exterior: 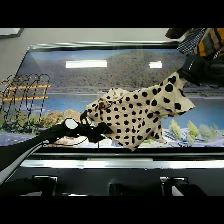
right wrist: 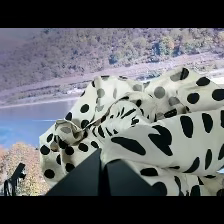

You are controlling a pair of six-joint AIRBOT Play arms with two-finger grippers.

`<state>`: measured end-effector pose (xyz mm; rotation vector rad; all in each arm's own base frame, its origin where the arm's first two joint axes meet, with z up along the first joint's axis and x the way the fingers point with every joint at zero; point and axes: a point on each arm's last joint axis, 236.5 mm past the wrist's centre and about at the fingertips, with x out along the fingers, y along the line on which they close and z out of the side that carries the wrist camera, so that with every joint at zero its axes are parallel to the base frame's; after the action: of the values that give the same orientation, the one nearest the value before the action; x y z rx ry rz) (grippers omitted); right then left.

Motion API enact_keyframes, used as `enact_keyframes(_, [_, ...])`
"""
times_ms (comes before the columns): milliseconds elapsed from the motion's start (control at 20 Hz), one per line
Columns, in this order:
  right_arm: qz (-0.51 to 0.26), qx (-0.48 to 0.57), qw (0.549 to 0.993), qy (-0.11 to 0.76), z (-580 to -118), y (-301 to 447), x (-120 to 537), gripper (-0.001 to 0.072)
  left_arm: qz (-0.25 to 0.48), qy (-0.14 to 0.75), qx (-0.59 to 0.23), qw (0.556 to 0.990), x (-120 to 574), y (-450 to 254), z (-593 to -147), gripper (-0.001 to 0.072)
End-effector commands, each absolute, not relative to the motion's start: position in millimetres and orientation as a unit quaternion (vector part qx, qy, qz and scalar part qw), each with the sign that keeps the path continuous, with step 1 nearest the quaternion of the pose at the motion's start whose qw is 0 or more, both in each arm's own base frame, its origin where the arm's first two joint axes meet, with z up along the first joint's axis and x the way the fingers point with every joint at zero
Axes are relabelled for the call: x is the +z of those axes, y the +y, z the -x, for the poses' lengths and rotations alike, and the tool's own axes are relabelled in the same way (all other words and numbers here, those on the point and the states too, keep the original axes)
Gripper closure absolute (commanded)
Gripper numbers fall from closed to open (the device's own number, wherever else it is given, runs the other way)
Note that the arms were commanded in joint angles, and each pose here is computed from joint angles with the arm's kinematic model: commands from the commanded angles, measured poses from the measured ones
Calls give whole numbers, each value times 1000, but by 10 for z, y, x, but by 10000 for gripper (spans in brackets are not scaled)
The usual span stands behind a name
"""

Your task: Fold the clothes and pants, and hang the long-sleeved shirts on hangers.

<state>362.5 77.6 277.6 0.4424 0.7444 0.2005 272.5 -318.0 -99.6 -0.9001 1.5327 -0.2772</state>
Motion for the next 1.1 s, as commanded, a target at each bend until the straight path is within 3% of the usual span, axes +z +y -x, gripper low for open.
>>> enact_keyframes(0, [-210,93,900,371,-3599,763,2727,694,393,661,-114,628,-1122,-3326,-2771,73])
enact_keyframes(50, [-210,93,899,373,-3592,764,2720,694,395,654,-117,634,-1091,-3354,-2822,111])
enact_keyframes(150, [-210,93,899,372,-3595,763,2722,694,384,642,-144,647,-974,-3387,-2919,691])
enact_keyframes(300, [-204,76,918,332,-3740,647,2847,694,383,586,-197,686,-387,-3230,-3380,693])
enact_keyframes(450, [-212,67,949,222,-3994,522,3345,695,351,473,-215,779,781,-2579,-4051,695])
enact_keyframes(600, [-235,84,963,97,-4020,487,4100,695,293,360,-208,861,2167,-1809,-4289,694])
enact_keyframes(850, [-237,117,964,-20,-3399,507,5035,695,216,194,-184,939,3977,-1037,-3768,692])
enact_keyframes(1050, [-220,133,965,-48,-2580,556,5295,695,192,104,-157,963,4633,-752,-3088,691])
